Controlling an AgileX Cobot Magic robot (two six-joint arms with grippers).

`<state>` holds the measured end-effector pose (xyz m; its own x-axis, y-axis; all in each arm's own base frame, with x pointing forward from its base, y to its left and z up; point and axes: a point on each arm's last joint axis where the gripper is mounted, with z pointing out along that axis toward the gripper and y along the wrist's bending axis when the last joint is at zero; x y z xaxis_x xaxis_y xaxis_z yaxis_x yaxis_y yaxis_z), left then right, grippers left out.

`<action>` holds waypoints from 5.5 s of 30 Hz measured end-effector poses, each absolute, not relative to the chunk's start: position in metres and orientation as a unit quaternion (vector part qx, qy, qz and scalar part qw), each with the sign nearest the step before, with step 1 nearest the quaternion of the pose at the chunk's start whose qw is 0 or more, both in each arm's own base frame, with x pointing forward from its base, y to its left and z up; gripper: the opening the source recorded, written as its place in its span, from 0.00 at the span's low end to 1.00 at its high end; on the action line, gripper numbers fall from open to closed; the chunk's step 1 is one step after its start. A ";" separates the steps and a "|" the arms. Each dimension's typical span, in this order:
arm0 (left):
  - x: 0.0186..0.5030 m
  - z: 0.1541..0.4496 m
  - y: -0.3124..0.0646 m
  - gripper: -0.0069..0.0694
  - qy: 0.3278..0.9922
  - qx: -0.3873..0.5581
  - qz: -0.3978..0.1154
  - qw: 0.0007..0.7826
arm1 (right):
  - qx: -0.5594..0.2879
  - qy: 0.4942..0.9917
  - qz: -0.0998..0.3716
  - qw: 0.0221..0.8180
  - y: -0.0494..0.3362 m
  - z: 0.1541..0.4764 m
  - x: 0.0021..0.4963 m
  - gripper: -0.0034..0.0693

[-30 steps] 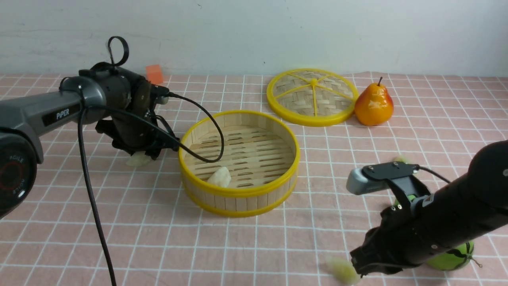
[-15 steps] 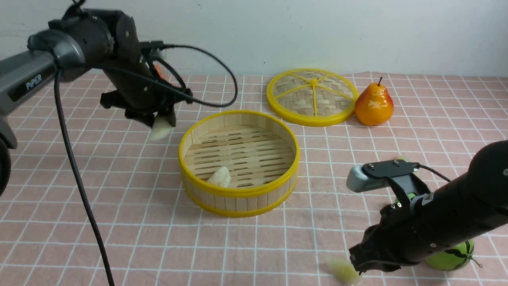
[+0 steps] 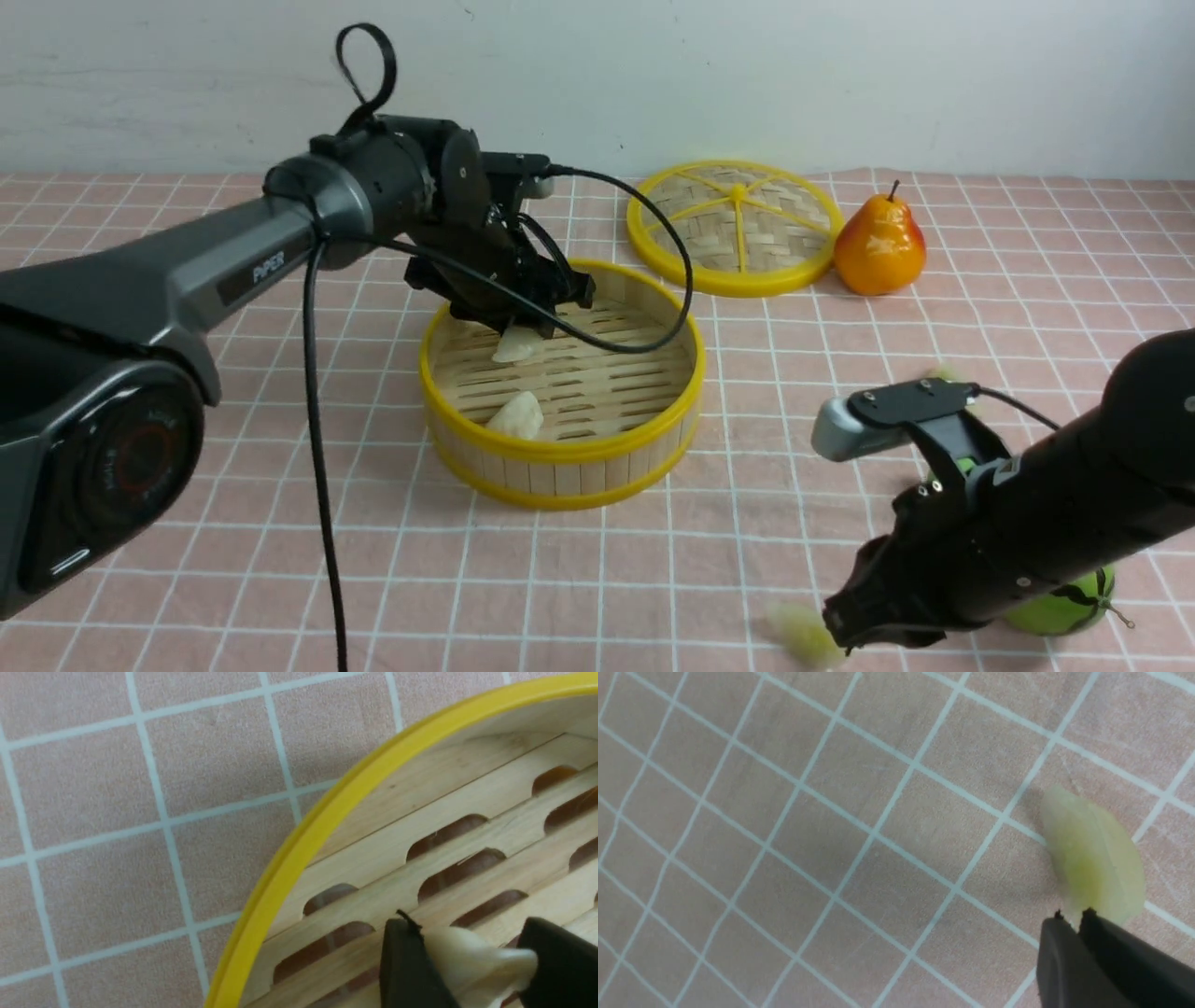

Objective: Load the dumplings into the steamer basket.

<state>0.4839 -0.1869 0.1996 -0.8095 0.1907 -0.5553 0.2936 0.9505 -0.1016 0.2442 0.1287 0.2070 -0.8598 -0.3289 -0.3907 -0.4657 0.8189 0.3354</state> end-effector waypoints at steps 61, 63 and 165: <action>0.076 0.275 -0.013 0.07 0.856 -0.004 -0.092 0.508 | -0.235 0.885 0.179 0.359 0.166 0.288 0.442 0.32; 0.077 0.276 -0.013 0.07 0.853 -0.004 -0.094 0.513 | -0.259 0.876 0.194 0.358 0.196 0.284 0.438 0.32; 0.078 0.280 -0.015 0.08 0.839 -0.005 -0.109 0.533 | -0.322 0.846 0.173 0.387 0.139 0.422 0.196 0.02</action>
<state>0.0777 -0.0147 0.2805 -0.4321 -0.1245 -0.8932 0.1080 0.9761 -0.1883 0.1956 0.1390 0.4224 -0.4929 -0.4106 -0.7671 -0.6785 0.7333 0.0434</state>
